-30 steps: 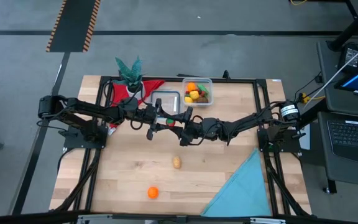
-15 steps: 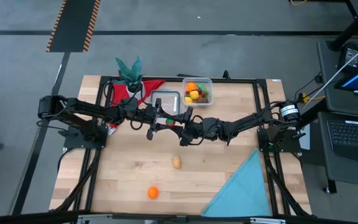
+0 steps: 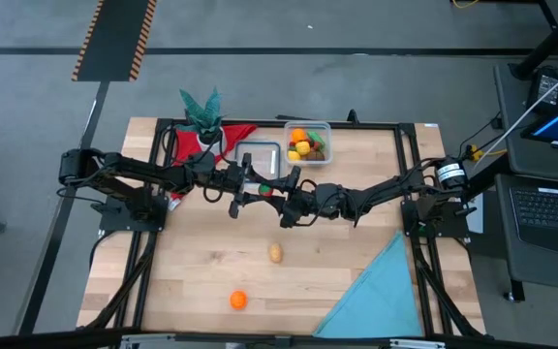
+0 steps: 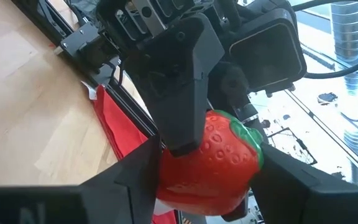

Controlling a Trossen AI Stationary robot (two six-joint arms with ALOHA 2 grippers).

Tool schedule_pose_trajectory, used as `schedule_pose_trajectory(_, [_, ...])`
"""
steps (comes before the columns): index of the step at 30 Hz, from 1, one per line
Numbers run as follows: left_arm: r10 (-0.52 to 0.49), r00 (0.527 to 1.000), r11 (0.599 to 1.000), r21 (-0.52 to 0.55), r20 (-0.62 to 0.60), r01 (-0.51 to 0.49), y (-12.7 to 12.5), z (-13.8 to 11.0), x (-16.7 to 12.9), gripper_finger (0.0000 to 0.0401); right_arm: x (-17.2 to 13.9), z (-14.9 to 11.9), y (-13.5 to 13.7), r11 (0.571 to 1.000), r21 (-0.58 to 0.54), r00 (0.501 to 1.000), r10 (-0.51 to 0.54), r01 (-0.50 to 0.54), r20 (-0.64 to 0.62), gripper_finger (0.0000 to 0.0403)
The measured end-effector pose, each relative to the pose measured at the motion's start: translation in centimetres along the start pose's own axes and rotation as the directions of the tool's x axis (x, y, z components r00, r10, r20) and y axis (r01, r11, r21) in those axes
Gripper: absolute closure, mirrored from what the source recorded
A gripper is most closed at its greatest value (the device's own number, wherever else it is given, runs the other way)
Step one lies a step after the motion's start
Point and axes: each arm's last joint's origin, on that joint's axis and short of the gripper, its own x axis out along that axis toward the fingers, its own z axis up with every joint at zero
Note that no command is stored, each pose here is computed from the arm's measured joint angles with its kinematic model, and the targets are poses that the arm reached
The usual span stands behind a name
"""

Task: Pick and placing Produce into tupperware
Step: Put the strawberry into the transparent bin

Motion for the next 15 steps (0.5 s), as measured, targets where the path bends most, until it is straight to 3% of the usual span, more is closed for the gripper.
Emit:
schedule_pose_trajectory(7, [0.026, 1.0, 1.0, -0.004, -0.005, -0.026, 0.67, -0.03, -0.2, 0.0184, -0.03, 0.02, -0.2, 0.999, 0.002, 0.998, -0.042, 0.042, -0.035, 0.0194])
schedule_pose_trajectory(15, [0.046, 0.999, 0.999, -0.004, -0.006, -0.046, 0.98, -0.05, -0.3, 0.0187, -0.22, 0.21, -0.15, 0.996, 0.012, 0.99, -0.091, 0.093, -0.11, 0.0193])
